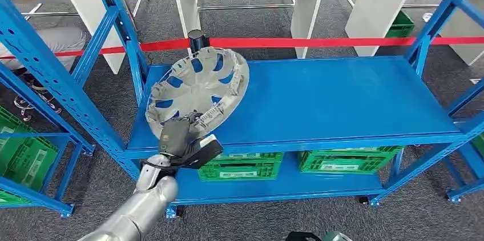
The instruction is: Take the parts from the cabinet and place them on the table.
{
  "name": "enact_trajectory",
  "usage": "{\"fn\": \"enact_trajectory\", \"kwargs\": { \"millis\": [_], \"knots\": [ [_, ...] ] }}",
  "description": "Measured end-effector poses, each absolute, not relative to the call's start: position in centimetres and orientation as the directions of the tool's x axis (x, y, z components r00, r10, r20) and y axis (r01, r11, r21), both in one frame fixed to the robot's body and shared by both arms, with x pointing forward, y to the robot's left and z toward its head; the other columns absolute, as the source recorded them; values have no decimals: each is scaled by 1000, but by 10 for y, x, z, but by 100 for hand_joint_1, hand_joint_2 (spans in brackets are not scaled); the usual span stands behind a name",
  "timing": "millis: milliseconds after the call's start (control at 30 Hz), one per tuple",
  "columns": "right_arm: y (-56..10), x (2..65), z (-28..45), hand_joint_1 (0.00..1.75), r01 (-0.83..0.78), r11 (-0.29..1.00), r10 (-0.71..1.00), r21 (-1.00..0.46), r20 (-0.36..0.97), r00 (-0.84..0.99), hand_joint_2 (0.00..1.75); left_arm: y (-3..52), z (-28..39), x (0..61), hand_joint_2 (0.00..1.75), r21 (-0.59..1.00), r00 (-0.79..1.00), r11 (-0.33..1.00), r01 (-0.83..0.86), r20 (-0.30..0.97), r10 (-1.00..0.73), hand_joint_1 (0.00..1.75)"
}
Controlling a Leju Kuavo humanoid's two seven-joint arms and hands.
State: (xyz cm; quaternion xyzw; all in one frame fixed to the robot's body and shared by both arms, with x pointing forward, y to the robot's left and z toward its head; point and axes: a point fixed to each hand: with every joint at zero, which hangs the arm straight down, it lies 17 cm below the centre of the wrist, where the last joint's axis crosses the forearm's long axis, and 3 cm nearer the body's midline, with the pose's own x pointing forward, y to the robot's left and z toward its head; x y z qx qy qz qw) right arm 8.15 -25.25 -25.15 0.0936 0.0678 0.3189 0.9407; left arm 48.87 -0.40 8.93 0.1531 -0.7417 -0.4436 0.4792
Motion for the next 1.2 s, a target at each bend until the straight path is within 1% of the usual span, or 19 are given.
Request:
{"fn": "enact_trajectory", "kwargs": {
  "millis": [67, 300, 467, 700, 900, 967, 1100, 1200],
  "knots": [
    [-249, 82, -251, 0, -583, 781, 608, 224, -64, 791, 0, -6, 100, 493, 175, 763, -481, 612, 206, 624, -616, 175],
    [-240, 85, -250, 0, -565, 791, 590, 235, -48, 806, 0, -6, 130, 503, 175, 646, -473, 736, 204, 723, -503, 175],
    [-236, 89, -250, 0, -554, 797, 577, 240, -32, 816, 0, -3, 152, 512, 175, 611, -496, 772, 173, 732, -468, 175],
    [-235, 90, -249, 0, -549, 800, 571, 241, -26, 821, 0, -1, 163, 514, 175, 592, -511, 791, 155, 734, -448, 175],
    [-233, 93, -249, 0, -527, 813, 547, 247, -16, 837, 0, 2, 191, 521, 175, 453, -514, 874, 176, 799, -311, 175],
    [-232, 93, -249, 0, -520, 817, 540, 249, -13, 842, 0, 5, 210, 527, 175, 433, -540, 889, 149, 789, -294, 175],
    [-232, 94, -249, 0, -509, 823, 529, 252, -11, 849, 0, 17, 246, 538, 175, 434, -592, 899, 56, 740, -320, 175],
    [-231, 95, -249, 0, -502, 827, 520, 254, -5, 854, 0, 25, 259, 541, 175, 432, -614, 902, 14, 716, -333, 175]
  ]
}}
